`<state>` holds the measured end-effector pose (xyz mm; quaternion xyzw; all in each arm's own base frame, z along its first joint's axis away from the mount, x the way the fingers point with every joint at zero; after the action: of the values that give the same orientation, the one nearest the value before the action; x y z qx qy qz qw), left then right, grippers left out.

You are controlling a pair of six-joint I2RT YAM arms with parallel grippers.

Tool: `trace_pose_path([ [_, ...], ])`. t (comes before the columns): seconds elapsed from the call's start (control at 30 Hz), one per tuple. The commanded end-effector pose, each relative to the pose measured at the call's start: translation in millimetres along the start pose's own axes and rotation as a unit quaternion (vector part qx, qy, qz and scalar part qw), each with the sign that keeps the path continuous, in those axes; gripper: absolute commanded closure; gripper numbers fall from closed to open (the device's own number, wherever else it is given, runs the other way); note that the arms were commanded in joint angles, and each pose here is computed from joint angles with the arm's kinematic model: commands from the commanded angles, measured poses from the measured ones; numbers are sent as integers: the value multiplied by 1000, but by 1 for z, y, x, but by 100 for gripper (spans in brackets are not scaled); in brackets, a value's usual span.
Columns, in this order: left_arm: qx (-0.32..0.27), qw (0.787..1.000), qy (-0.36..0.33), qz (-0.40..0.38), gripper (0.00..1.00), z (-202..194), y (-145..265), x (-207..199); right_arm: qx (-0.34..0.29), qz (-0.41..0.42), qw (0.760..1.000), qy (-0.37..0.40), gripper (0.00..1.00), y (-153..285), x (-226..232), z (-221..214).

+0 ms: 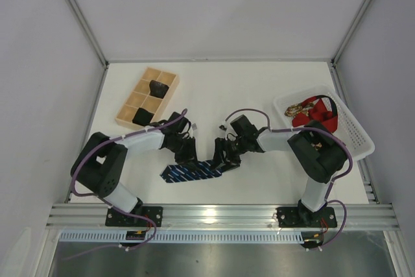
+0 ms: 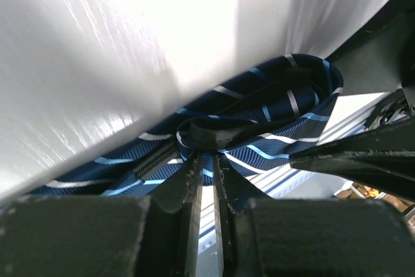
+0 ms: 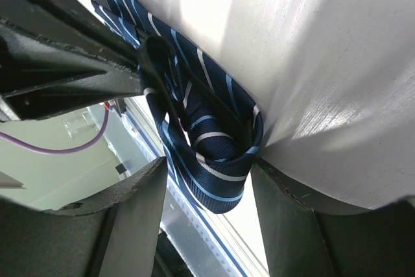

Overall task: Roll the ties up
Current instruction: Roll the tie

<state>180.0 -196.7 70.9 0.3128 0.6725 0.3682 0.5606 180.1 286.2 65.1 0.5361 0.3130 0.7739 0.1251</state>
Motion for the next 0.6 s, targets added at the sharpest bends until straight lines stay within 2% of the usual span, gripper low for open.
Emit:
trace_pose_path([
  [0.0, -12, 1000, -8, 0, 85, 7, -5, 4, -4, -25, 1000, 9, 40, -3, -11, 3],
  [0.57, -16, 1000, -4, 2, 86, 3, -5, 11, -11, 15, 999, 40, 42, 8, 32, 28],
])
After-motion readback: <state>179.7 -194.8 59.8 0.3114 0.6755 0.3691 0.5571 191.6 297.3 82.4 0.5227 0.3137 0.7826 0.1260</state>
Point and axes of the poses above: each gripper's point midway between its finger pads, its own y axis back along the fingers, its own x axis along the line the jaws close on, z = x × y, the point moved 5 cm from there along y, back along the fingers, and after that the axes turned 13 degrees about y, right-handed, at the moved point
